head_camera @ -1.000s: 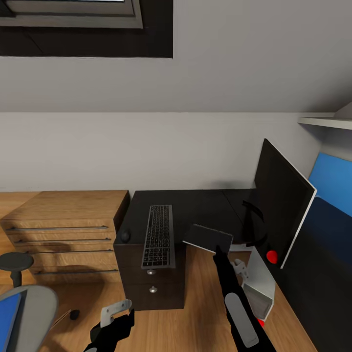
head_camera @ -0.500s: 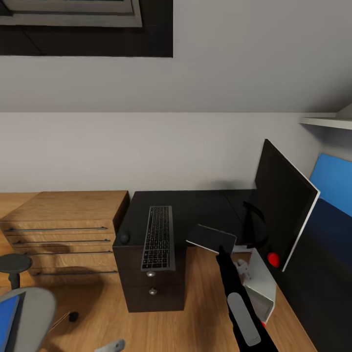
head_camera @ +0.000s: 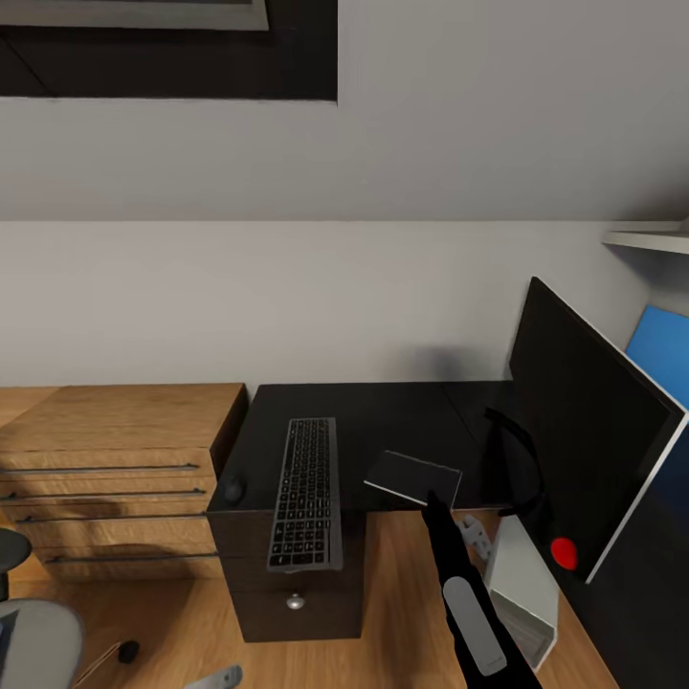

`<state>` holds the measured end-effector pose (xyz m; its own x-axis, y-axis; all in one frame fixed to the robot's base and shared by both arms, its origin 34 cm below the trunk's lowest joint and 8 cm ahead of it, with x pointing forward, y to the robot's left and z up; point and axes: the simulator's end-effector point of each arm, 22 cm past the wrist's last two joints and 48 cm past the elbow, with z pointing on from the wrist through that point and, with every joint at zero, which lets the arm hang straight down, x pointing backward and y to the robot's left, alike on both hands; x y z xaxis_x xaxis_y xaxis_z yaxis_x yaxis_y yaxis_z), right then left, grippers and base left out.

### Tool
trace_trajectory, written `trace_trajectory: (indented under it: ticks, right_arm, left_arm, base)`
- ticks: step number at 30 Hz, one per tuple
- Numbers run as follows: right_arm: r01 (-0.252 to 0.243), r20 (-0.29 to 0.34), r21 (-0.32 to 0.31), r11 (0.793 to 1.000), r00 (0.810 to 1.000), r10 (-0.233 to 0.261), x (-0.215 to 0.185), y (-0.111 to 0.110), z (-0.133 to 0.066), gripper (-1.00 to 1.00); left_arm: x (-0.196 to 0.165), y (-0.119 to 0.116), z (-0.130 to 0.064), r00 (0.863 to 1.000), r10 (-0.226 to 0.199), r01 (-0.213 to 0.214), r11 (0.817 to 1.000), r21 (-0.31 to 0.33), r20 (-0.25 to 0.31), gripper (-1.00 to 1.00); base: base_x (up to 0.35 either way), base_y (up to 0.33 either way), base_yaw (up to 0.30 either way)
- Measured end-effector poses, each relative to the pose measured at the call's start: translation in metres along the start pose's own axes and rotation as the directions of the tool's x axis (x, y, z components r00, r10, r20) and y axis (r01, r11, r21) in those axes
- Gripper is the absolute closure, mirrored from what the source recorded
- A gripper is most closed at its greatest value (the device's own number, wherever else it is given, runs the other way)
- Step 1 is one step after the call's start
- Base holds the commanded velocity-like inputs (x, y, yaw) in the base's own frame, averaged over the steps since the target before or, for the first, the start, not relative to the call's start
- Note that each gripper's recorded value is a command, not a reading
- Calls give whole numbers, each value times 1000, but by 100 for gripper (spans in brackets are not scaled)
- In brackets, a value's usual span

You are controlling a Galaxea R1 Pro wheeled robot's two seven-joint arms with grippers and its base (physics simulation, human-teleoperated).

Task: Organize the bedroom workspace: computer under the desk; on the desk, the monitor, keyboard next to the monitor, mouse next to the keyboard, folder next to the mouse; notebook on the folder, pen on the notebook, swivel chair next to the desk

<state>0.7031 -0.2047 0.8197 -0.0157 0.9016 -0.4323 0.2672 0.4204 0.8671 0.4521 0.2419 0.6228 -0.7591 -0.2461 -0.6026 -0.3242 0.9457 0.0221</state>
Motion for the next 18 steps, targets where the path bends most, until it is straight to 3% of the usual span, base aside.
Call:
trace_trajectory:
  ticks: [3,4,7,18]
  right_arm:
    - [1,-1,5,1000,1000,-1,0,-1,3,100]
    - [3,5,41,999,1000,-4,-7,-17,13,100]
    - [8,3,57,998,1000,-8,-7,-26,21,100]
    - [10,2,66,998,1000,-10,-1,-44,28,100]
  left_arm:
    - [-2,-1,0,1000,-2,2,1000,2,4,-100]
    - [-3,-3,0,1000,-5,5,1000,5,8,-100]
    - [0,-3,4,1000,-6,6,1000,6,9,-100]
    - [12,-3,18,1000,-2,2,1000,5,7,-100]
  base:
    - [15,0,0]
    - [3,0,0]
    - [1,0,0]
    - [0,0,0]
